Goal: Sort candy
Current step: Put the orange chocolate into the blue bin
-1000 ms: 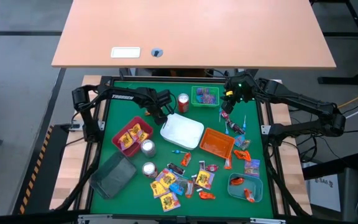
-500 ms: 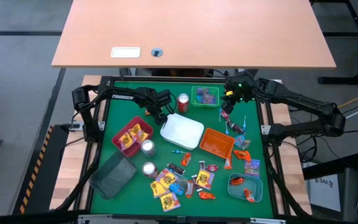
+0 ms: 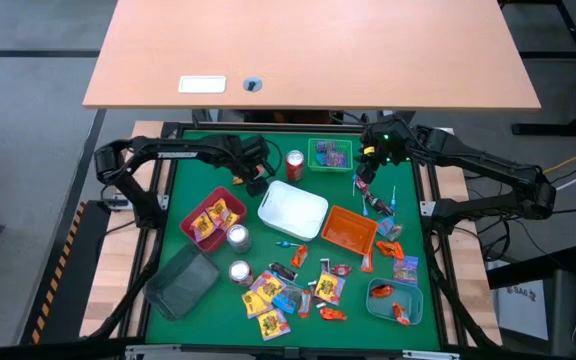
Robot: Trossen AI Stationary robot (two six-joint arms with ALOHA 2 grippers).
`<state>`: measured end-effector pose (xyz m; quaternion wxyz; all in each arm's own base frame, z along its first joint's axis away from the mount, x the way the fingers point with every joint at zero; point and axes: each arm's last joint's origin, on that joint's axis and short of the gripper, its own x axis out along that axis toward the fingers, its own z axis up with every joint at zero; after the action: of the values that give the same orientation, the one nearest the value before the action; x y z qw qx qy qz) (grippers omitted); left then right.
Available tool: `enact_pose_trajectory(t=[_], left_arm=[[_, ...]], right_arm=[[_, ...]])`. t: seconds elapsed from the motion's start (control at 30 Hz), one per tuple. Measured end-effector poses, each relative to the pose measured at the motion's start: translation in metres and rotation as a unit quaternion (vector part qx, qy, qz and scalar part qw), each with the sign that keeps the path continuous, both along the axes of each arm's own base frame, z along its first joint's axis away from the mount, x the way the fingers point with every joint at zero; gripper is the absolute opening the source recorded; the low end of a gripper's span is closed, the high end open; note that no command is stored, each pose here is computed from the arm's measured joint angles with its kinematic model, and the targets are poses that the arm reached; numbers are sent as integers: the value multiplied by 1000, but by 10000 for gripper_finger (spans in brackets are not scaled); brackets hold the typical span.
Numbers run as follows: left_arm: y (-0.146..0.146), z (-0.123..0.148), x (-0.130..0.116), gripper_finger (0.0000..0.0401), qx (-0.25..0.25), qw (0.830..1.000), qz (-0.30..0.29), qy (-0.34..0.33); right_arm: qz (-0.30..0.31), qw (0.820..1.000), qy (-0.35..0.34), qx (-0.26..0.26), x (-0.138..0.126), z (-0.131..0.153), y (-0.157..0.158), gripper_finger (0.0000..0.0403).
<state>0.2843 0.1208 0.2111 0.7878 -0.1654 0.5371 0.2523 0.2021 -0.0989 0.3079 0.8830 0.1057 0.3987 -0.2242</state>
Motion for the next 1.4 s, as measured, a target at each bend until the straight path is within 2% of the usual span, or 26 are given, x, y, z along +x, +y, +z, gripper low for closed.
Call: enact_pose_trajectory(t=[0.13,0.23,0.43,0.63,0.83,0.97,1.07,1.23,1.4], left_arm=[[-5,15,-3,0,-33,998,-22,-45],[-11,26,-2,0,-51,994,-45,-88],[-25,39,12,0,-55,978,-97,-176],[-38,49,27,0,-46,959,-138,-242],[-50,60,39,0,-22,937,-166,-307],[-56,65,44,0,-12,924,-180,-338],[-61,67,46,0,-11,920,-187,-344],[-70,67,47,0,-15,917,-199,-345],[-78,68,49,0,-16,912,-211,-352]], right_arm=[[36,999,-17,6,3,2,1,136],[76,995,-57,11,8,6,2,136],[169,974,-149,0,18,19,2,136],[208,958,-198,-2,22,27,3,136],[259,946,-197,-8,34,23,13,136],[320,926,-196,-33,51,18,31,136],[344,915,-197,-71,63,16,44,136],[346,913,-172,-132,74,11,58,136],[370,906,-152,-139,82,1,68,136]])
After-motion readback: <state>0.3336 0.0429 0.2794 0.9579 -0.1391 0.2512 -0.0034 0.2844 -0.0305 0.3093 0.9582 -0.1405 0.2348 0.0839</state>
